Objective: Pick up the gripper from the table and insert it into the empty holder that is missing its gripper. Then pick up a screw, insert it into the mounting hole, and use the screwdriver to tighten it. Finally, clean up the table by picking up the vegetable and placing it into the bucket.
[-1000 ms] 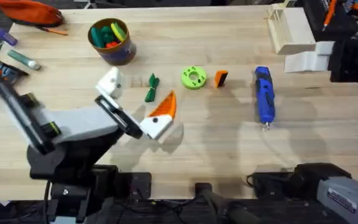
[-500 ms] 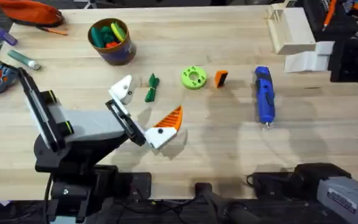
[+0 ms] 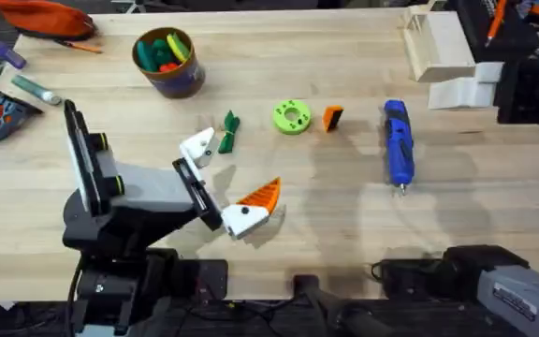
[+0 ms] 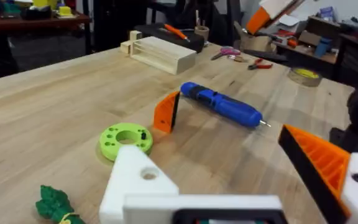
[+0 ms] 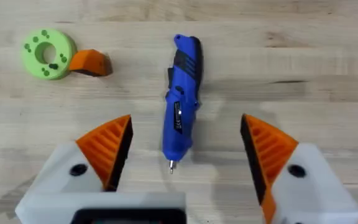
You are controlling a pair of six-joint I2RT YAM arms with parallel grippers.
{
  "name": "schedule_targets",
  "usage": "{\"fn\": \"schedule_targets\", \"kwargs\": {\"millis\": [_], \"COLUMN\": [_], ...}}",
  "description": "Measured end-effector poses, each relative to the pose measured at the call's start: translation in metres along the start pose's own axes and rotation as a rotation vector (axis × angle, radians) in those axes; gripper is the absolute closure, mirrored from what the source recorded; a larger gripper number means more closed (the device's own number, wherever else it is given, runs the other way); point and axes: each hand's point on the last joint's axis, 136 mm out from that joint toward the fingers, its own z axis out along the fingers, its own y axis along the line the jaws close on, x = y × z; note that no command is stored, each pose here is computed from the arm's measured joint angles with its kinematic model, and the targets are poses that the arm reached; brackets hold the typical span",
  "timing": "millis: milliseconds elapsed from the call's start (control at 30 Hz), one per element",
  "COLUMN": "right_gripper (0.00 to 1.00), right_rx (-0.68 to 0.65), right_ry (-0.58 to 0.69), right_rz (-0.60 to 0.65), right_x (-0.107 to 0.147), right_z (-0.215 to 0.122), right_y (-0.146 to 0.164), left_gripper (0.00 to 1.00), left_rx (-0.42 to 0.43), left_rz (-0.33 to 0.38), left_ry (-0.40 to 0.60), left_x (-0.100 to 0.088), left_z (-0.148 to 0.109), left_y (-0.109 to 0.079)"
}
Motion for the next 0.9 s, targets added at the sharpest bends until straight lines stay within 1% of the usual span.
{"fn": "schedule_targets", "kwargs": {"millis": [67, 200, 367, 500, 900], "right_gripper": [0.007, 0.008, 0.009, 0.009, 0.009], "right_rx": [0.000, 0.000, 0.000, 0.000, 0.000], "right_ry": [0.000, 0.000, 0.000, 0.000, 0.000], "right_rz": [0.000, 0.000, 0.000, 0.000, 0.000], "right_x": [0.000, 0.000, 0.000, 0.000, 0.000], "right_z": [0.000, 0.000, 0.000, 0.000, 0.000], "right_y": [0.000, 0.000, 0.000, 0.000, 0.000], "left_gripper": [0.015, 0.015, 0.015, 0.015, 0.015], "left_rx": [0.018, 0.054, 0.100, 0.144, 0.212], "left_rz": [0.017, 0.079, 0.111, 0.119, 0.118], "left_ry": [0.006, 0.009, 0.012, 0.015, 0.019], "left_x": [0.002, 0.003, 0.004, 0.006, 0.008], "left_z": [0.000, 0.000, -0.001, -0.002, -0.004], "left_y": [-0.003, -0.009, -0.017, -0.024, -0.036]}}
